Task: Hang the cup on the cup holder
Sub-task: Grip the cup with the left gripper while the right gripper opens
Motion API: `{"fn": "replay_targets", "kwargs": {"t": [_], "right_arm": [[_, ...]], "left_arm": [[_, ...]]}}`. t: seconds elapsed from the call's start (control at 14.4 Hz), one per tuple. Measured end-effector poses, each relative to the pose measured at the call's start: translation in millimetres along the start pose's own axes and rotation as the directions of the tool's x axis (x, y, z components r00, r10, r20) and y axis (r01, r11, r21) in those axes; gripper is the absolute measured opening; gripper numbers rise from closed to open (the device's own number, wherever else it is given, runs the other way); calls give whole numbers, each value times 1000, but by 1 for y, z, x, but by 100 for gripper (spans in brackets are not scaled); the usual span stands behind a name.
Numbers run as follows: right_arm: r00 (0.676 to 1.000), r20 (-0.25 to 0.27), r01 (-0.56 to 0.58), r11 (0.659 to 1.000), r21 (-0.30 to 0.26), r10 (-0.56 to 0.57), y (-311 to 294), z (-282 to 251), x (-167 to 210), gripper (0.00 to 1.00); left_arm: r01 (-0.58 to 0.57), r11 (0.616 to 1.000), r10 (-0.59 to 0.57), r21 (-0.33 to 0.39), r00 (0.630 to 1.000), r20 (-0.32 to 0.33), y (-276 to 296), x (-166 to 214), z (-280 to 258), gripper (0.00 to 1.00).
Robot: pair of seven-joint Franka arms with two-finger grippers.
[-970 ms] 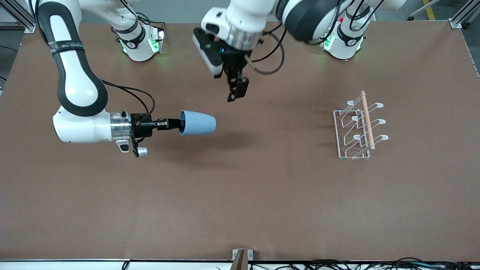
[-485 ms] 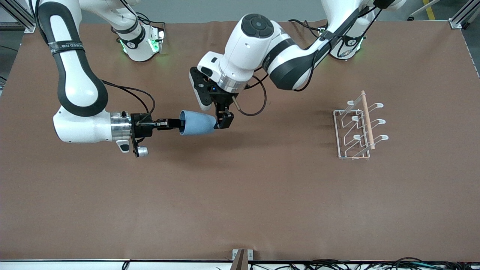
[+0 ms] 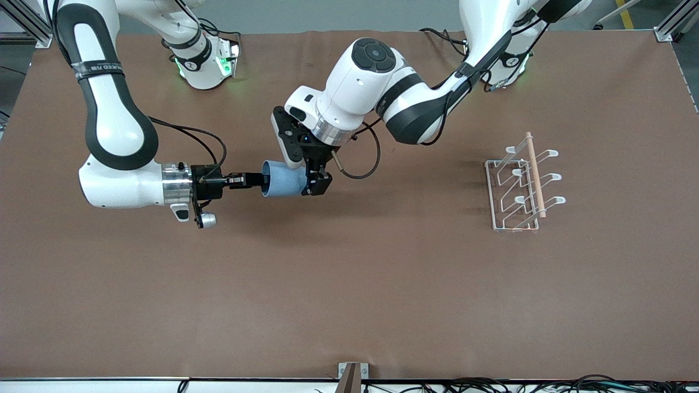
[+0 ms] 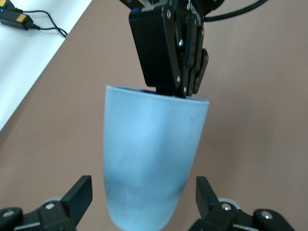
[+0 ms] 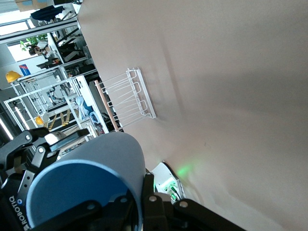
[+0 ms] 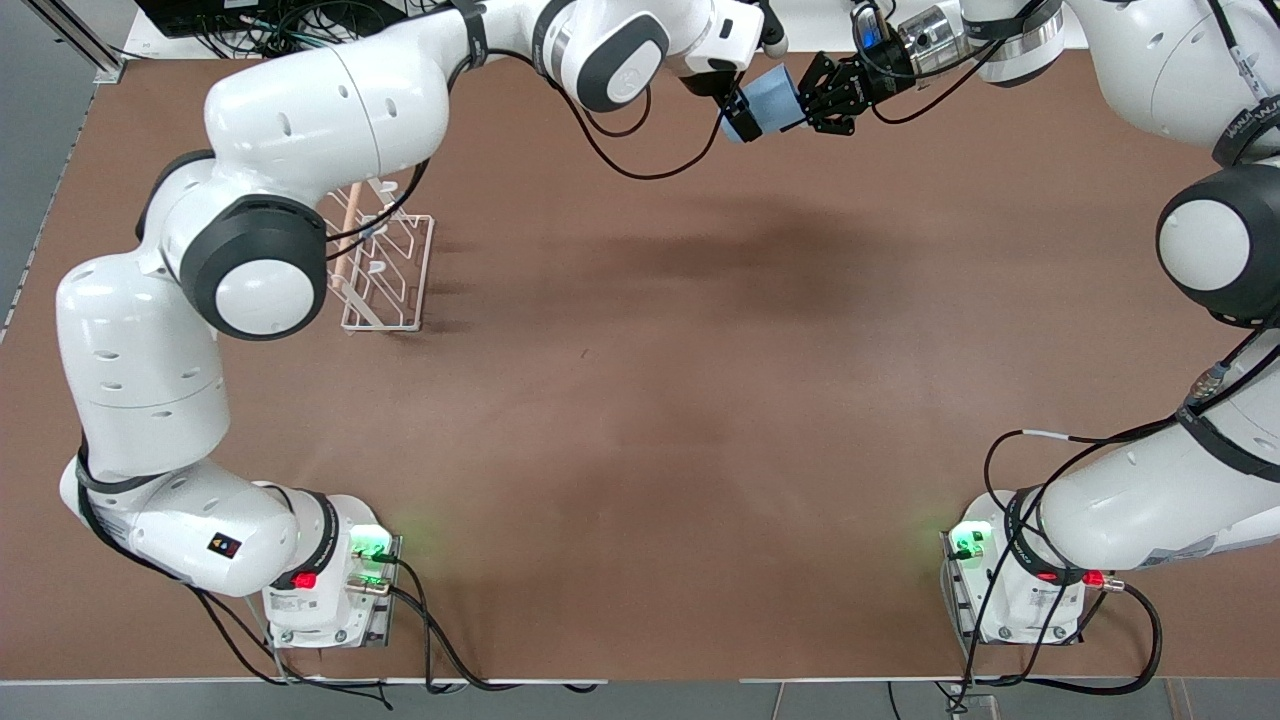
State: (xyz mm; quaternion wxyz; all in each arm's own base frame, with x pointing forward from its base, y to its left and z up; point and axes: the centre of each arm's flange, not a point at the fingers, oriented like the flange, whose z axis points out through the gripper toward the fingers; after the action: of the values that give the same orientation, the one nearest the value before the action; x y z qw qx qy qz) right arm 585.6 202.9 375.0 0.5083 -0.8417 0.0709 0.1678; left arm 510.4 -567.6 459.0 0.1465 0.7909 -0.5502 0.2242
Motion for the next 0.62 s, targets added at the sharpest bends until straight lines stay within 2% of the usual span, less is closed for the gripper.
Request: {"fn": "replay_targets", "kwargs": {"t": [0.28,0.62], "right_arm": [[1000,1,-1,1000,0,1,1,0,0,4],[1000,8,-7,1000,0,7,4,2,-1,5]], "left_arm": [[-1,1000,0,-4,999,-50,4,1,17,95],[-22,1000,22,-6,998,-57,8,2,21,90]]}}
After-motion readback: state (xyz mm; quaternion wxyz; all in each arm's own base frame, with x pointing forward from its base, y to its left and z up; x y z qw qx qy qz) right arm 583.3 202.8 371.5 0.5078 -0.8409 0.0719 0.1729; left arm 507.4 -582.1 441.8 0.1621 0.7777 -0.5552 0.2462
